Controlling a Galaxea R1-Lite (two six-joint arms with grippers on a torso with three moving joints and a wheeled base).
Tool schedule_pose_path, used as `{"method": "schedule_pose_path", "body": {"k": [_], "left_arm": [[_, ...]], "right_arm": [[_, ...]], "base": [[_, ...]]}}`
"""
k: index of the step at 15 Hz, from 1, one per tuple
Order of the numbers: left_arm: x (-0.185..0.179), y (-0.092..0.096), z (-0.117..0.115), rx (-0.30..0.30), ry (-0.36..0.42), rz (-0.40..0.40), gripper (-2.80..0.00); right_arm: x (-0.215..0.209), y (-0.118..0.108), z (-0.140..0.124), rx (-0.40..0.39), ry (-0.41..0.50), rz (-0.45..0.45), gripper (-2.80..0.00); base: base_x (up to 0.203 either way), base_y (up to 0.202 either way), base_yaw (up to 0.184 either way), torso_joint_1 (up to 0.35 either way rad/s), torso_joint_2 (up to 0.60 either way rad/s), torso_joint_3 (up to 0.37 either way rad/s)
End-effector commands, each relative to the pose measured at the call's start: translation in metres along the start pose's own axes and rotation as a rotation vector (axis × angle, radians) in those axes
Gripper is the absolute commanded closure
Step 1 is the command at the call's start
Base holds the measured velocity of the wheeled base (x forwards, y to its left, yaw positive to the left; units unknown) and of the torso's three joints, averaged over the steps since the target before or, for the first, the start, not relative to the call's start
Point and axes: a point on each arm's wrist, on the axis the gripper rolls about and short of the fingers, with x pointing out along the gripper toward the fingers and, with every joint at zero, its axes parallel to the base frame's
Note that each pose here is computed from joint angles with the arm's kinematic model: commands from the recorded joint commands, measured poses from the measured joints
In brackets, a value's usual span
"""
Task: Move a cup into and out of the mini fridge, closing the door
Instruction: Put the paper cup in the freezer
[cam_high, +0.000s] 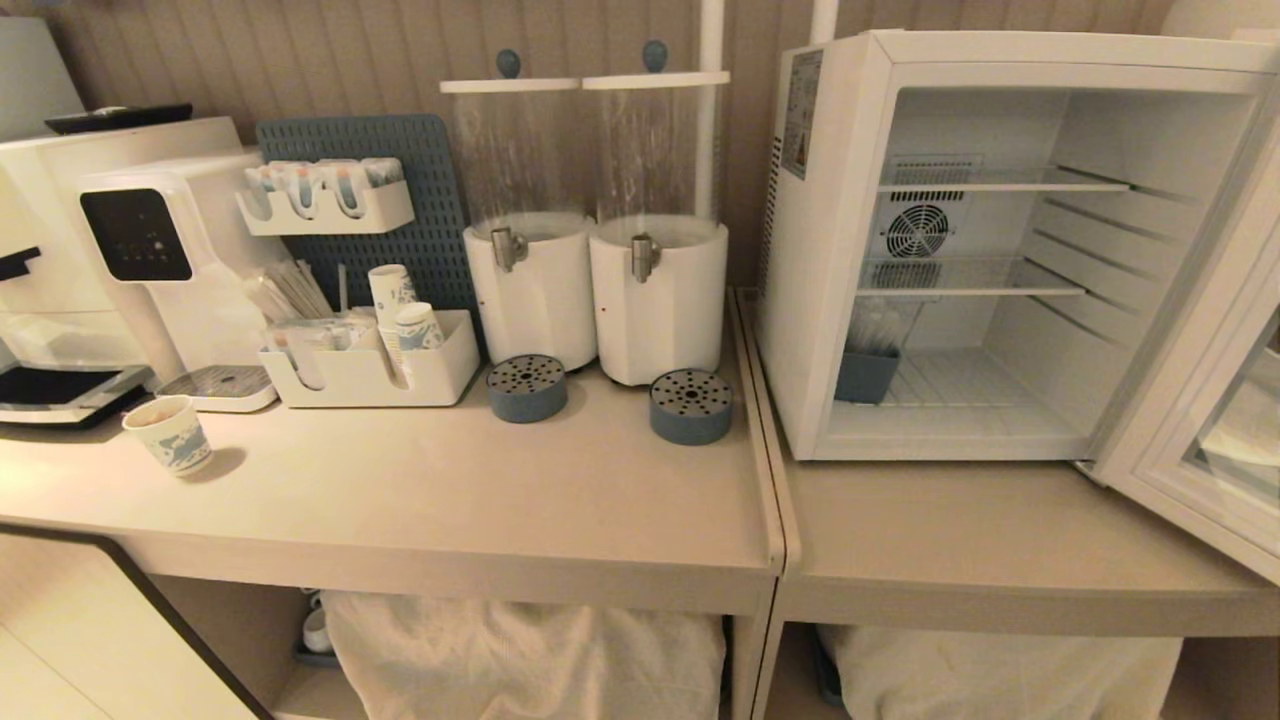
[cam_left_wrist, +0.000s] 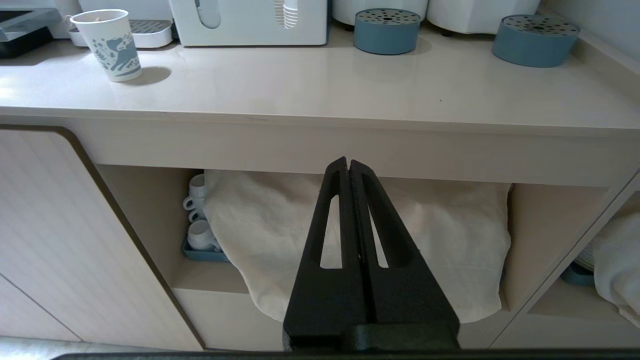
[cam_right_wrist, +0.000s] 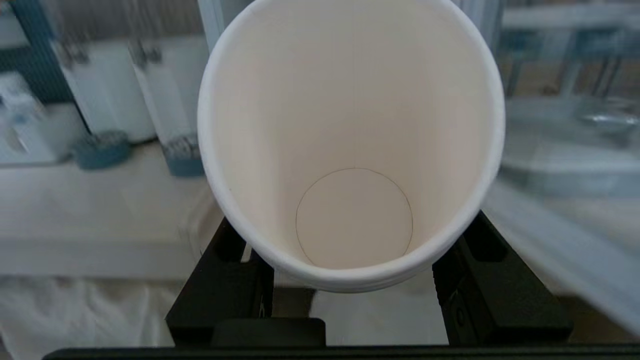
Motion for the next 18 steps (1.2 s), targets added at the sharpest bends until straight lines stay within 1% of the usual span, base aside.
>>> {"method": "schedule_pose_path", "body": {"k": [1, 2, 3, 4, 5, 7, 8, 10, 13, 14, 16, 17, 18], "left_arm": [[0.0, 0.0, 0.0, -0.001, 0.0, 0.0, 0.0], [0.0, 0.0, 0.0, -0.001, 0.001, 0.001, 0.0], [0.0, 0.0, 0.0, -0.001, 0.001, 0.001, 0.0], [0.0, 0.0, 0.0, -0.001, 0.0, 0.001, 0.0], [0.0, 0.0, 0.0, -0.002, 0.001, 0.001, 0.0], [0.0, 0.0, 0.0, -0.005, -0.001, 0.001, 0.0], [0.0, 0.0, 0.0, -0.005, 0.001, 0.001, 0.0], [0.0, 0.0, 0.0, -0.007, 0.001, 0.0, 0.0], [0.0, 0.0, 0.0, -0.008, 0.001, 0.001, 0.0], [0.0, 0.0, 0.0, -0.008, 0.0, 0.001, 0.0], [0.0, 0.0, 0.0, -0.008, 0.001, 0.001, 0.0], [0.0, 0.0, 0.0, -0.008, 0.0, 0.001, 0.0], [0.0, 0.0, 0.0, -0.008, 0.001, 0.001, 0.0]], "right_arm": [[0.041, 0.0, 0.05, 0.002, 0.101, 0.007, 0.0], [0.061, 0.001, 0.068, 0.003, 0.136, 0.019, 0.0], [0.079, 0.001, 0.08, 0.004, 0.167, 0.036, 0.0], [0.112, 0.002, 0.09, 0.0, 0.24, 0.066, 0.0], [0.137, 0.002, 0.093, -0.009, 0.296, 0.088, 0.0], [0.197, 0.003, 0.085, -0.045, 0.437, 0.154, 0.0], [0.228, 0.004, 0.074, -0.054, 0.509, 0.205, 0.0], [0.275, 0.003, 0.05, -0.046, 0.62, 0.303, 0.0], [0.321, -0.006, 0.006, 0.028, 0.743, 0.487, 0.0], [0.334, -0.015, -0.016, 0.061, 0.797, 0.523, 0.0], [0.347, -0.034, -0.052, 0.126, 0.872, 0.535, 0.0], [0.345, -0.041, -0.066, 0.143, 0.883, 0.541, 0.0], [0.345, -0.047, -0.082, 0.141, 0.87, 0.54, 0.0]], "base": [[0.0, 0.0, 0.0, 0.0, 0.0, 0.0], [0.0, 0.0, 0.0, 0.0, 0.0, 0.0], [0.0, 0.0, 0.0, 0.0, 0.0, 0.0], [0.0, 0.0, 0.0, 0.0, 0.0, 0.0], [0.0, 0.0, 0.0, 0.0, 0.0, 0.0], [0.0, 0.0, 0.0, 0.0, 0.0, 0.0], [0.0, 0.0, 0.0, 0.0, 0.0, 0.0], [0.0, 0.0, 0.0, 0.0, 0.0, 0.0], [0.0, 0.0, 0.0, 0.0, 0.0, 0.0], [0.0, 0.0, 0.0, 0.0, 0.0, 0.0], [0.0, 0.0, 0.0, 0.0, 0.0, 0.0], [0.0, 0.0, 0.0, 0.0, 0.0, 0.0], [0.0, 0.0, 0.0, 0.0, 0.0, 0.0]]}}
